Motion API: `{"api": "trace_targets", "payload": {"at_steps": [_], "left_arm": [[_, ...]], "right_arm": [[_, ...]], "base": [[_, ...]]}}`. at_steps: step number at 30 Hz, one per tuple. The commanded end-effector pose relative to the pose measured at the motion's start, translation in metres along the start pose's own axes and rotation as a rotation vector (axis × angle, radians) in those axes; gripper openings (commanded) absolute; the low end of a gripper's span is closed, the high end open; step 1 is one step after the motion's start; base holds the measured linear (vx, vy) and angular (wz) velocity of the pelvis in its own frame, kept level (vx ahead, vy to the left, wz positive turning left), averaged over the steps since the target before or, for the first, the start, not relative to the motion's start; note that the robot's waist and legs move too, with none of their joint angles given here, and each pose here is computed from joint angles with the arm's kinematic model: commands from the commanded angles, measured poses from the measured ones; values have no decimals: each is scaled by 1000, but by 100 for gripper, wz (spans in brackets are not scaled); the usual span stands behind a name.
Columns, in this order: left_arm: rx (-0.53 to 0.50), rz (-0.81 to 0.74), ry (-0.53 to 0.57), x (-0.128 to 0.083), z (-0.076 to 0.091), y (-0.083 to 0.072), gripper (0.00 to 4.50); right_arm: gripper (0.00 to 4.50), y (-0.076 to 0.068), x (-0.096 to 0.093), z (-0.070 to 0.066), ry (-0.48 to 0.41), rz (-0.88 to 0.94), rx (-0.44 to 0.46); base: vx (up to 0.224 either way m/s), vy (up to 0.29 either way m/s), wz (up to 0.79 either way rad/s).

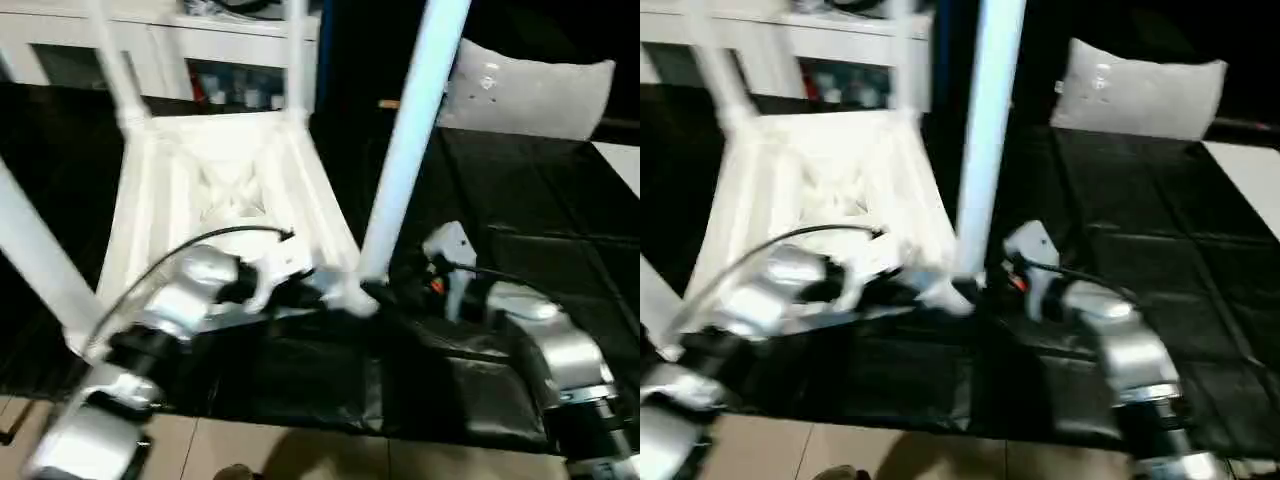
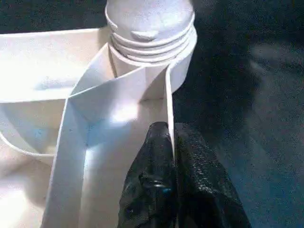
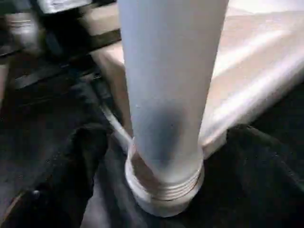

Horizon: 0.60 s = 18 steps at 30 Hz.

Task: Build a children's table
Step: Rotate leg to tighten

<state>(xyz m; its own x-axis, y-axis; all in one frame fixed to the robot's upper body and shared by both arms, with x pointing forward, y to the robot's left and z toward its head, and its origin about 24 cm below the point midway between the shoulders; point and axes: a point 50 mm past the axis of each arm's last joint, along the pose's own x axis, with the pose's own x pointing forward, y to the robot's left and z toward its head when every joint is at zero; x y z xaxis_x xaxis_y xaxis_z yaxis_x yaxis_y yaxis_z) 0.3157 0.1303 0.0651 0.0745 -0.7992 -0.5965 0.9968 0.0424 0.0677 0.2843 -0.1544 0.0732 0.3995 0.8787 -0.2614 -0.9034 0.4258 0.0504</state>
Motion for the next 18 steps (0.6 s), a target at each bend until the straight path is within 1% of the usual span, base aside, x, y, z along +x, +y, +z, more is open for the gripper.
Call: {"api": "trace_targets", "payload": {"at_steps": [1, 4, 6, 8, 9, 11, 13, 16, 17, 18], "left_arm": [[100, -164, 6, 7, 10, -10, 0], [125, -209, 18, 5, 10, -12, 0], [159, -258, 37, 3, 10, -14, 0], [167, -272, 42, 3, 10, -14, 0], [185, -305, 45, 3, 11, -16, 0], [202, -334, 49, 4, 12, -18, 0], [210, -344, 53, 4, 12, -19, 0], [223, -361, 60, 4, 12, -20, 0], [225, -361, 62, 4, 12, -20, 0], [225, -361, 63, 4, 12, -20, 0]], "right_arm": [[442, 0, -3, 6, -17, 106, -24], [442, 0, -4, 6, -9, 163, -15], [415, 1, -4, 5, -2, 231, -2], [407, 1, -4, 5, -1, 252, -1], [397, 3, -2, 4, 4, 303, 15], [370, 4, 0, 3, 11, 347, 30], [365, 5, 0, 2, 17, 361, 32], [327, 7, 2, 0, 36, 399, 33], [327, 7, 2, 0, 39, 406, 34], [317, 7, 2, 0, 41, 409, 34]], "base": [[0, 0, 0], [0, 0, 0], [0, 0, 0], [0, 0, 0], [0, 0, 0], [0, 0, 0], [0, 0, 0], [0, 0, 0], [0, 0, 0], [0, 0, 0]]}}
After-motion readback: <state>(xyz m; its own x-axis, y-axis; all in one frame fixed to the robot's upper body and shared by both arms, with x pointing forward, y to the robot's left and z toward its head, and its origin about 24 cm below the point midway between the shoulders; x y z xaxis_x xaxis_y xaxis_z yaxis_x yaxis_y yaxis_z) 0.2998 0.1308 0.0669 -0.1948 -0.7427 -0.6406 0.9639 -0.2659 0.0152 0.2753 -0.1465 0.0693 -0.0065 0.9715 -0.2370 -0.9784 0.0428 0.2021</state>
